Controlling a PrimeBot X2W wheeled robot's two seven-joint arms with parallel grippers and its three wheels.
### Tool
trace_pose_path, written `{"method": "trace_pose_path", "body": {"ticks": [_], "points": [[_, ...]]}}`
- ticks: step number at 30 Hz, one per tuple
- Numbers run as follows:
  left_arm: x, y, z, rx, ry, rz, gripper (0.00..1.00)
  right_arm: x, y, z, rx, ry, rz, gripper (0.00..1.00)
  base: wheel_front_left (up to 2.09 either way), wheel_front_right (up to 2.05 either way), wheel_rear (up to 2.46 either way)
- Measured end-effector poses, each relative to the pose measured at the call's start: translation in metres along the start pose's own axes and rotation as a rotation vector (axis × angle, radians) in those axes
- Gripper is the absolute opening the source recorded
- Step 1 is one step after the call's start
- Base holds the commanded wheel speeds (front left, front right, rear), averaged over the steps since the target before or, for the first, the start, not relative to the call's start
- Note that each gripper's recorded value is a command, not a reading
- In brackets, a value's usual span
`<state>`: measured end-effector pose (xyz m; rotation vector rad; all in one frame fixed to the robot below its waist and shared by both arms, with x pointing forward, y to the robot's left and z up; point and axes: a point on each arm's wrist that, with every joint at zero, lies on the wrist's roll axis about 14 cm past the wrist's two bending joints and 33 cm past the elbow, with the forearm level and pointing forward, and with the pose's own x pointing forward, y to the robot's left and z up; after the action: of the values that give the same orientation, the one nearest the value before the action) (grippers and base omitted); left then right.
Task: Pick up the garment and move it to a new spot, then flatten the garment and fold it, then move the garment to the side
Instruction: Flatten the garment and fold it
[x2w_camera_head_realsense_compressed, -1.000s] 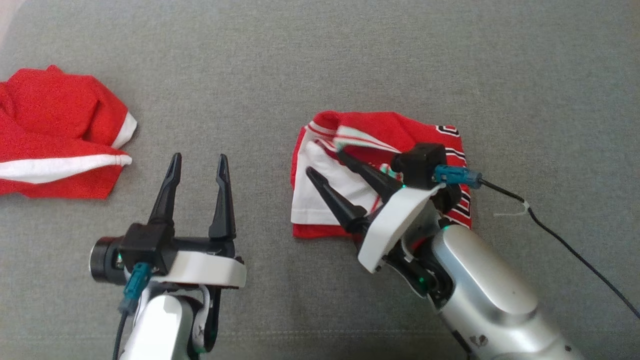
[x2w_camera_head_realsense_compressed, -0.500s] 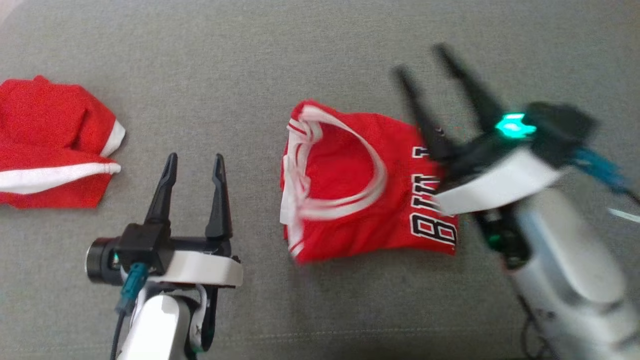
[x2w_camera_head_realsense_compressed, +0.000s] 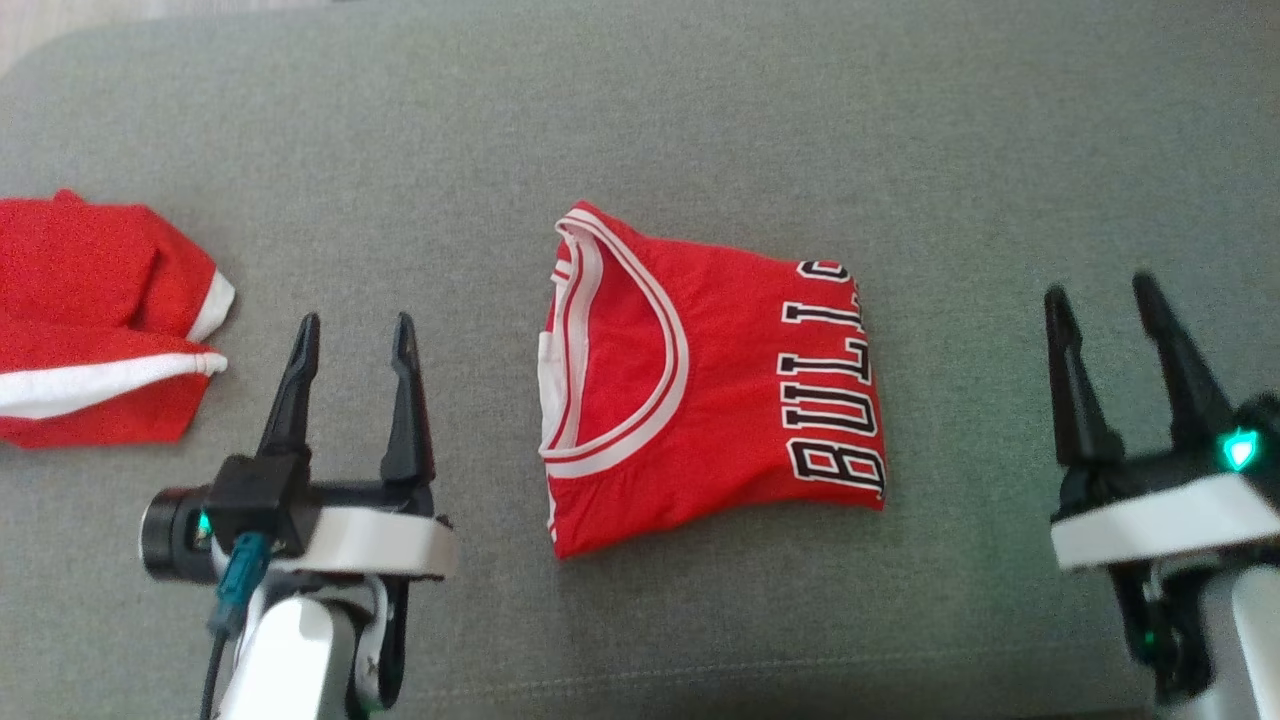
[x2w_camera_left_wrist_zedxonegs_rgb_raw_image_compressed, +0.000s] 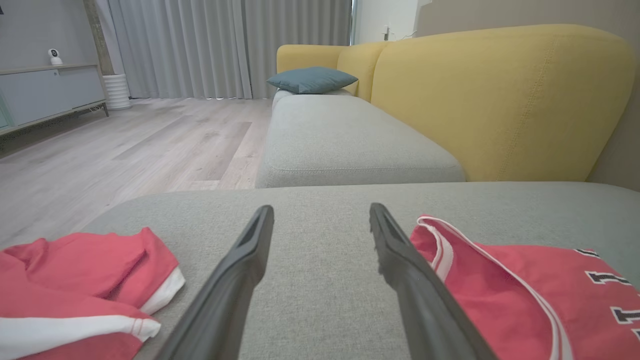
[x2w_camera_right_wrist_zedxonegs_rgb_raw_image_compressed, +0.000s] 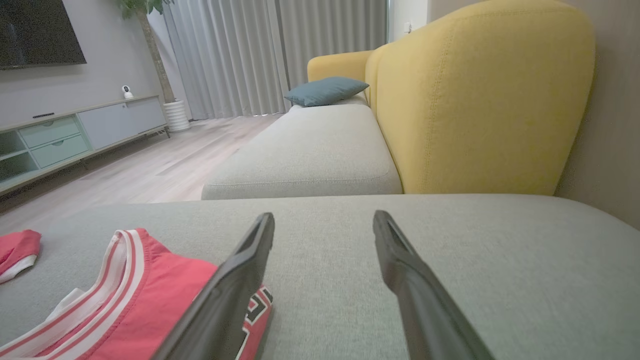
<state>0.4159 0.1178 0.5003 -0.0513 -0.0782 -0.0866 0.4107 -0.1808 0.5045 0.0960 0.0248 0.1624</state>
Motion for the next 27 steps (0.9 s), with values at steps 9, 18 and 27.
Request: {"method": "trace_pose_path", "body": {"ticks": [9,18,27], "points": [[-0.026,0.008,0.001,0.033,0.015,0.01,1.0,-0.039,-0.003,-0.006,0.004,0.044,-0.058,1.0,0.0,0.0,0.0],[-0.051,0.014,0.003,0.062,0.026,0.02,1.0,-0.063,-0.003,-0.002,-0.001,0.053,-0.089,1.0,0.0,0.0,0.0],[-0.064,0.018,0.005,0.075,0.034,0.031,1.0,-0.073,0.001,0.004,-0.004,0.047,-0.087,1.0,0.0,0.0,0.0]]}}
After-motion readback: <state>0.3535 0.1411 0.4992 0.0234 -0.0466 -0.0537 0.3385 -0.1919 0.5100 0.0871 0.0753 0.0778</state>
